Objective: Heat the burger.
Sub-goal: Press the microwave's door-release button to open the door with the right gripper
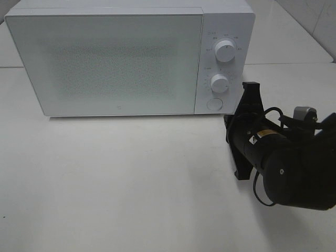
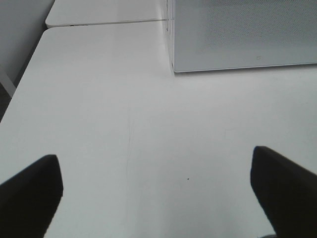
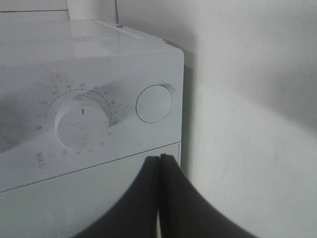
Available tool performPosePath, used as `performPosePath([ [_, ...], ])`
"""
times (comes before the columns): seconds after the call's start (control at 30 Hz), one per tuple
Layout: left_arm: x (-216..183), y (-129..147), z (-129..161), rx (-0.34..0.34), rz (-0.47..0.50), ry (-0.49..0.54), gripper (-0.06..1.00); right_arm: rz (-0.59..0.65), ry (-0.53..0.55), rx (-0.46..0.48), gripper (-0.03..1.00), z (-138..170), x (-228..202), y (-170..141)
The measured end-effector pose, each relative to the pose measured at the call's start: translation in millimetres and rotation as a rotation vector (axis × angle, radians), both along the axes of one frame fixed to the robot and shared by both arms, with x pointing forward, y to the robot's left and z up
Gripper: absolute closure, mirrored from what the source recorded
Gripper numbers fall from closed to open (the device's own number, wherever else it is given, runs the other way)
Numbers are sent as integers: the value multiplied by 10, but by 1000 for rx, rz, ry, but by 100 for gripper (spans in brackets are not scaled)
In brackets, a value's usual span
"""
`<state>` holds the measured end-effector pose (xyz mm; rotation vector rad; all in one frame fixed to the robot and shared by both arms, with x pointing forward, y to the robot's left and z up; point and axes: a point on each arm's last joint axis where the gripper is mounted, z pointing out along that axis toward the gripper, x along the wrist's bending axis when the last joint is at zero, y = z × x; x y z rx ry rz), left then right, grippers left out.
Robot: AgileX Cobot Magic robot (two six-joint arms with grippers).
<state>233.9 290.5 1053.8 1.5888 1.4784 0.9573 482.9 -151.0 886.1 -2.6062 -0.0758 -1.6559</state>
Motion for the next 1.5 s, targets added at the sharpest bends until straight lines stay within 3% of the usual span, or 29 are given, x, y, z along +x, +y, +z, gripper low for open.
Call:
performPosePath([
  [0.83, 0, -1, 0, -1, -1, 0, -3, -7, 48, 1, 96, -257, 663, 84],
  [1.5, 0, -1, 0, -1, -1, 0, -3, 0, 55, -6, 96, -312, 918, 99],
])
